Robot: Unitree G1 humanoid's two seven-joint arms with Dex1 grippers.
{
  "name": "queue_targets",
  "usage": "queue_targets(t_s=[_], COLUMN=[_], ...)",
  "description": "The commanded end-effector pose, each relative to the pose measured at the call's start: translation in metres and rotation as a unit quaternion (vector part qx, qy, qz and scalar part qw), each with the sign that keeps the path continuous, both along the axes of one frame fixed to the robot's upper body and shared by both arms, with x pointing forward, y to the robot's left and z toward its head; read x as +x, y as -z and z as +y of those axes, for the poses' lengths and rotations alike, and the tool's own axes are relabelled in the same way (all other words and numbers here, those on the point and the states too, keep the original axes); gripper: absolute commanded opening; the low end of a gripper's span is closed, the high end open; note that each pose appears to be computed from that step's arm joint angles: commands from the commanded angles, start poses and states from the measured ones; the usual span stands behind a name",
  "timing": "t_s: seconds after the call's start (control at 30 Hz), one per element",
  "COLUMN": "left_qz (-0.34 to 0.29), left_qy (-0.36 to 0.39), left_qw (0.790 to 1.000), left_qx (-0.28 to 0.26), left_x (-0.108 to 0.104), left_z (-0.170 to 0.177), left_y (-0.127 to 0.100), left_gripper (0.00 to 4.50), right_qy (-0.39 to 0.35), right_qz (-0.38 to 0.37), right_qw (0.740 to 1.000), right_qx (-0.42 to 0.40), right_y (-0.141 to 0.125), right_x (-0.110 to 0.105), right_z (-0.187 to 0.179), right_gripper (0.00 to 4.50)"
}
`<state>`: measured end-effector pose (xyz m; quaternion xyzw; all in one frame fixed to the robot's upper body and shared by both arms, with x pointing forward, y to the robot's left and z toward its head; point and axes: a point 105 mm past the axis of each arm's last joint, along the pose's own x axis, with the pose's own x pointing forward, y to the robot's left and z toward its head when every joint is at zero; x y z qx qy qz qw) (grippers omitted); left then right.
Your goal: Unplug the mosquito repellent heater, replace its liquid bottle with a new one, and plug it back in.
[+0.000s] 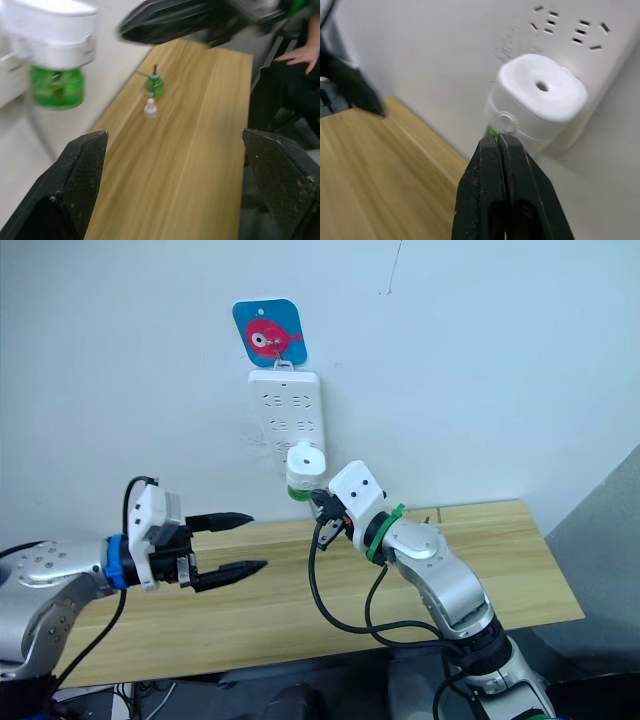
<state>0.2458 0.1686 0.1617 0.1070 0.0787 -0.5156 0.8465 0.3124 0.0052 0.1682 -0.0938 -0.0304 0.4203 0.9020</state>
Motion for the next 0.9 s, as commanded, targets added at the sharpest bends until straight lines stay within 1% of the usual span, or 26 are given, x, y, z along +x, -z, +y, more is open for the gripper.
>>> queue_targets(t_s=[0.03,0.17,0.47,0.67,0.9], left_qz=[-0.033,-0.039,-0.041,-0.041,-0.043], left_qy=[-0.013,-0.015,-0.018,-0.014,-0.01], left_qw=[0.999,0.999,0.999,0.999,0.999], left_qx=[-0.012,-0.016,-0.01,-0.009,-0.009], left_x=[0.0,0.0,0.005,0.009,0.011], left_z=[-0.007,-0.014,-0.011,-0.009,-0.01], left_y=[-0.01,-0.009,-0.005,0.002,0.003], left_gripper=[4.5,4.5,4.5,4.5,4.5], right_qy=[0.006,-0.001,-0.011,0.017,0.031], right_qz=[-0.036,-0.032,-0.027,-0.03,-0.028], right_qw=[0.999,0.999,0.999,0.999,0.999], right_qx=[0.015,0.014,0.019,0.021,0.024], right_y=[-0.017,-0.013,-0.012,-0.011,-0.011], right_x=[0.004,0.005,0.003,0.012,0.017], right_z=[0.004,0.01,0.018,0.017,0.014], right_gripper=[0.05,0.05,0.05,0.05,0.05])
